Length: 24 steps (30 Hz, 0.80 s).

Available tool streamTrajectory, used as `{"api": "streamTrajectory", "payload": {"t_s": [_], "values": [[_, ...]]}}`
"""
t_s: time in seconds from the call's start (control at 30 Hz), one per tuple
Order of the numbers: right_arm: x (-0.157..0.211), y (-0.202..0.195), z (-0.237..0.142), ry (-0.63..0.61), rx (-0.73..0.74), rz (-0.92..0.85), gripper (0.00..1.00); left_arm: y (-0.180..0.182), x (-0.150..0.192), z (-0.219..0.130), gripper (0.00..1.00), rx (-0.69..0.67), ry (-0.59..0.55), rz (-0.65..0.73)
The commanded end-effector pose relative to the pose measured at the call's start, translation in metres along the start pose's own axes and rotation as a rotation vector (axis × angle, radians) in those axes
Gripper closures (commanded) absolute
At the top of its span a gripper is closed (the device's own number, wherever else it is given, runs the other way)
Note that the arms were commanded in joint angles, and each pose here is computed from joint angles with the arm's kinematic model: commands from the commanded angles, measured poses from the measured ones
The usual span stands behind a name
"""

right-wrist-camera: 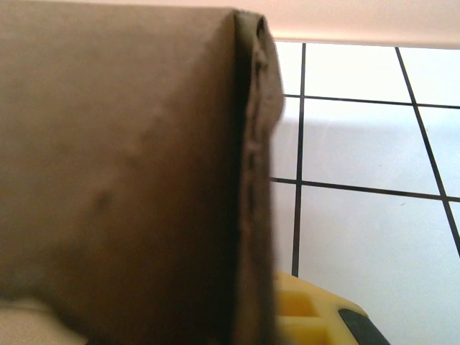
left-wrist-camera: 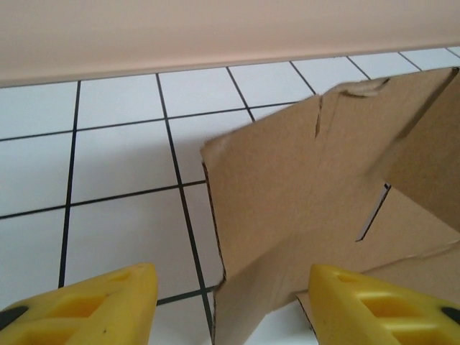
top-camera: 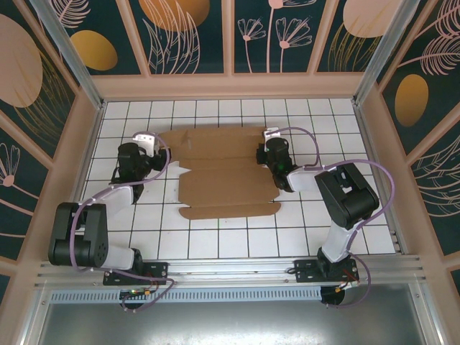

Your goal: Fold the paper box

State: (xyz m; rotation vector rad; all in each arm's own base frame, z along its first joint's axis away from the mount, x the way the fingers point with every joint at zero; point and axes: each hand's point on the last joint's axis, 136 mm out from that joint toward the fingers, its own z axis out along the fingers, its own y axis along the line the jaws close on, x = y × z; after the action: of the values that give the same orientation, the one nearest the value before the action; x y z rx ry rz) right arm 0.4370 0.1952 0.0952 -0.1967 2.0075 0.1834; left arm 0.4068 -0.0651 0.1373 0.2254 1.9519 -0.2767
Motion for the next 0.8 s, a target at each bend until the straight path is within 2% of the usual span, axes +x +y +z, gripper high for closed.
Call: {"api": "streamTrajectory", "payload": {"t_s": [0.0, 0.17, 0.3, 0.4, 0.5, 0.77], "values": [[0.059, -0.007, -0.005, 0.193, 0.002, -0.023, 1.00, -0.010, -0.007, 0.003, 0.44, 0.086, -0.037, 0.055], [0.060, -0.007, -0.005, 0.191, -0.003, -0.022, 1.00, -0.017, -0.001, 0.019, 0.48, 0.163, 0.038, 0.063], [0.062, -0.006, -0.004, 0.197, -0.007, -0.023, 1.00, -0.016, -0.004, 0.028, 0.59, 0.171, 0.066, 0.055], [0.062, -0.005, -0.004, 0.198, -0.010, -0.024, 1.00, -0.011, -0.017, 0.023, 0.74, 0.131, 0.010, 0.068], [0.063, -0.005, -0.004, 0.200, -0.010, -0.024, 1.00, -0.005, -0.032, 0.013, 0.77, 0.076, -0.056, 0.085], [0.062, -0.004, -0.003, 0.205, -0.007, -0.024, 1.00, -0.001, -0.032, 0.008, 0.89, 0.042, -0.067, 0.081]]}}
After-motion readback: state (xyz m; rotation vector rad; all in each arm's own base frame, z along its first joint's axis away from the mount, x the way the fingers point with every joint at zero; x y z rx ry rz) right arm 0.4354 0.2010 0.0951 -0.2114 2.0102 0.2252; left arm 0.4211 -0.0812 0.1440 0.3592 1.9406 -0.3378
